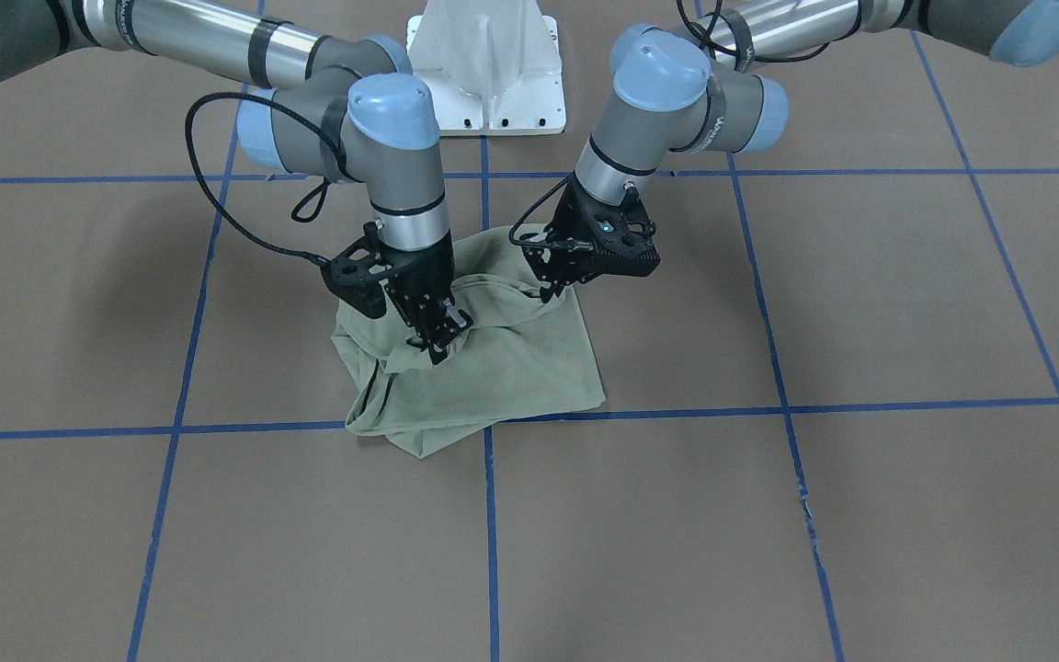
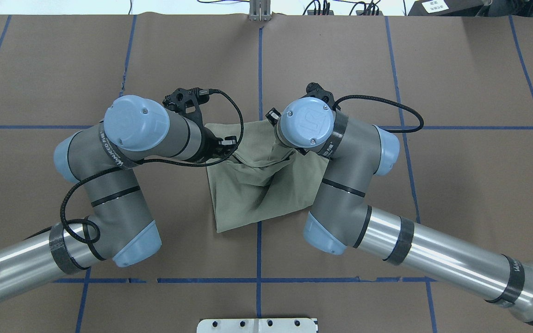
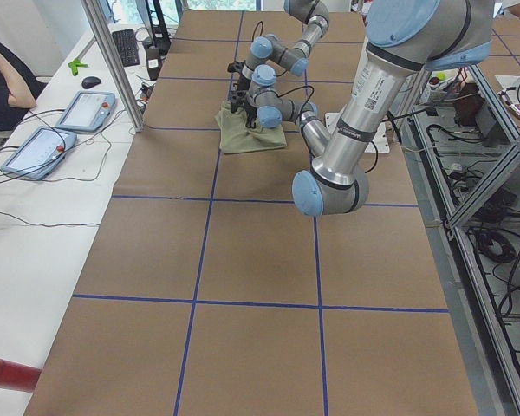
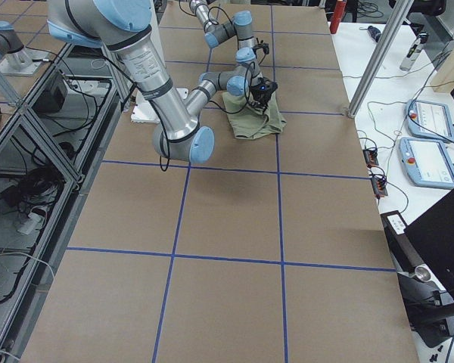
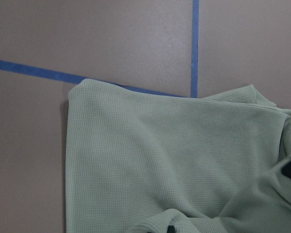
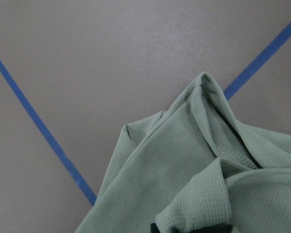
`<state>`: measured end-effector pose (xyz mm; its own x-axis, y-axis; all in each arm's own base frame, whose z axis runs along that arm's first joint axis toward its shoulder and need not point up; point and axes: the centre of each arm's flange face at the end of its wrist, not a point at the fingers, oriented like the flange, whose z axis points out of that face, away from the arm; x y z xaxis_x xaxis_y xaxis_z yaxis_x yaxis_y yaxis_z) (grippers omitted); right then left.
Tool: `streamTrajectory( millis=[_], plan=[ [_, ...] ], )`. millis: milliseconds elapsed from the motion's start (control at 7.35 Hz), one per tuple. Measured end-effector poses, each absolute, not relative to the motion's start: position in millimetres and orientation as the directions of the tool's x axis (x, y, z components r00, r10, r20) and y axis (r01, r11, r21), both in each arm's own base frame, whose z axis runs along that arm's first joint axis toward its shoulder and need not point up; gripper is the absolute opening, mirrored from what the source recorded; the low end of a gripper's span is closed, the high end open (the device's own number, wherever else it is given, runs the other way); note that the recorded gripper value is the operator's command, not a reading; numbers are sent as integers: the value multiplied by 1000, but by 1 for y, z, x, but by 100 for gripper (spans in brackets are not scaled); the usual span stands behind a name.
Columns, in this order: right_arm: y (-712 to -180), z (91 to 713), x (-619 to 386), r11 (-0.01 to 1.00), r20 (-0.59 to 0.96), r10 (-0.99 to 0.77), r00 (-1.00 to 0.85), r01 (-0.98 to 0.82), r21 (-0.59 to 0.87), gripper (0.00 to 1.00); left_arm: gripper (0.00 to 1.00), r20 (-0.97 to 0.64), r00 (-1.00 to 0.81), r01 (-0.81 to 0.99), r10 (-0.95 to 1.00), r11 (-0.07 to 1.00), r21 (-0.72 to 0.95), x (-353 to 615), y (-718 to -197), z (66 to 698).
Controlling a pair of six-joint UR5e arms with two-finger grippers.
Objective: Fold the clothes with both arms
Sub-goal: 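Carry the near edge with both grippers over the shirt toward the far edge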
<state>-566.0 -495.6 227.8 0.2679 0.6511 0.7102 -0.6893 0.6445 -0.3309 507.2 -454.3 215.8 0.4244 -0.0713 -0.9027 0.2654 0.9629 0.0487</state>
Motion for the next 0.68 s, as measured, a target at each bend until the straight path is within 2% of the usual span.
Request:
streamTrajectory(
  millis=[680],
  plan=[
    [-520,239,-559,665,719,634,284,-674,-320,0,0,-865,497,270,-69,960,79,509,-486,251]
  ],
)
